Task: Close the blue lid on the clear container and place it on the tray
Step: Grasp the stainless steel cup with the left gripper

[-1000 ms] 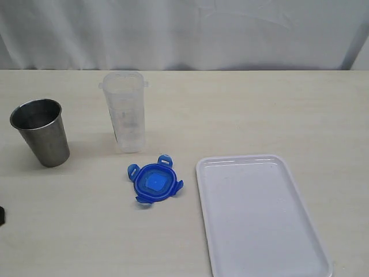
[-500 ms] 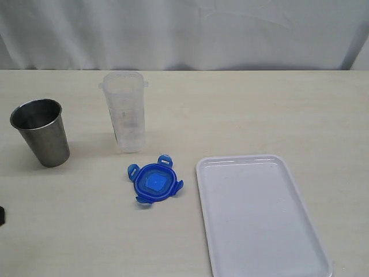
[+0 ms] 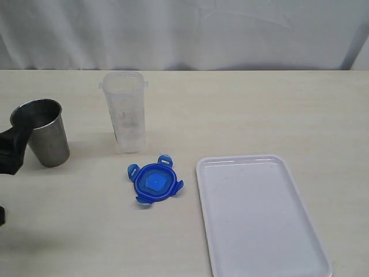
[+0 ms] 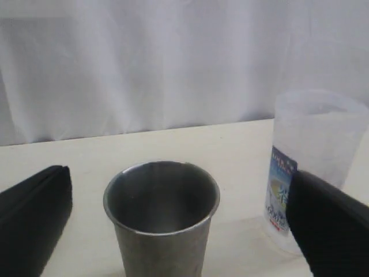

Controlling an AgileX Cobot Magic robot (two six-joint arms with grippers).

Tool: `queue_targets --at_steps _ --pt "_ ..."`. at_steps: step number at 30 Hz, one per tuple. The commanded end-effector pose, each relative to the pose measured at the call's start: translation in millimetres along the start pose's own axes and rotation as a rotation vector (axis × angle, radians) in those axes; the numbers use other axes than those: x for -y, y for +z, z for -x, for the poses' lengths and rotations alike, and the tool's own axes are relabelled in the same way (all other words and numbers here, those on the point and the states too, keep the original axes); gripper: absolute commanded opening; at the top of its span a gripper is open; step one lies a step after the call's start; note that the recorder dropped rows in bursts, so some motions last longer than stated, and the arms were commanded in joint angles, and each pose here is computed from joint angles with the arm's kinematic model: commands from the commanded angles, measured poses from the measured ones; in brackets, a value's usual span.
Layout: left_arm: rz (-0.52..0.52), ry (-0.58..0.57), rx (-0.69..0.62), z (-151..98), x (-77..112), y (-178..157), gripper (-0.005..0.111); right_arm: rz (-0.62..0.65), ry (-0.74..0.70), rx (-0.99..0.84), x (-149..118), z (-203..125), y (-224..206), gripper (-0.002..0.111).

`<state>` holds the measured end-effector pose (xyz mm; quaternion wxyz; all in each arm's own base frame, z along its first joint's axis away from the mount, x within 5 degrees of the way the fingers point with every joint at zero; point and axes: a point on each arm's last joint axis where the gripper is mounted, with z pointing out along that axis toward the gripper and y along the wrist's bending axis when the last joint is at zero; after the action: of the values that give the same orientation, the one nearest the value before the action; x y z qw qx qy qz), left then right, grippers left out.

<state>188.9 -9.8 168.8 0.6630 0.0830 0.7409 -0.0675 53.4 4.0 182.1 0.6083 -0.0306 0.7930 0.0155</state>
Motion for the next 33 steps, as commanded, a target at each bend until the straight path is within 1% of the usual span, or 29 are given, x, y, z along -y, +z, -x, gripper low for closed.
queue_targets --at_steps 1,9,13,18,25,29,33 --pt "-0.072 0.075 -0.037 -16.7 0.8 19.6 0.102 0.0 -0.006 0.008 0.1 0.3 0.0 0.005" --pt "-0.071 0.034 -0.164 -50.1 -8.0 49.1 0.102 0.0 -0.006 0.008 0.1 0.3 0.0 0.005" --pt "-0.072 0.032 -0.169 -55.6 -11.5 61.3 0.102 0.0 -0.006 0.008 0.1 0.3 0.0 0.005" --pt "-0.143 0.041 -0.18 -65.0 -10.0 76.8 0.102 0.0 -0.006 0.008 0.1 0.3 0.0 0.005" --pt "-0.129 0.022 -0.196 -78.5 -16.1 94.4 0.102 0.0 -0.006 0.008 0.1 0.3 0.0 0.005" --pt "-0.117 0.021 -0.17 -79.5 -21.8 110.5 0.102 0.0 -0.006 0.008 0.1 0.3 0.0 0.005" --pt "-0.138 0.0 -0.156 -82.4 -23.4 122.9 0.102 0.0 -0.006 0.008 0.1 0.3 0.0 0.005"
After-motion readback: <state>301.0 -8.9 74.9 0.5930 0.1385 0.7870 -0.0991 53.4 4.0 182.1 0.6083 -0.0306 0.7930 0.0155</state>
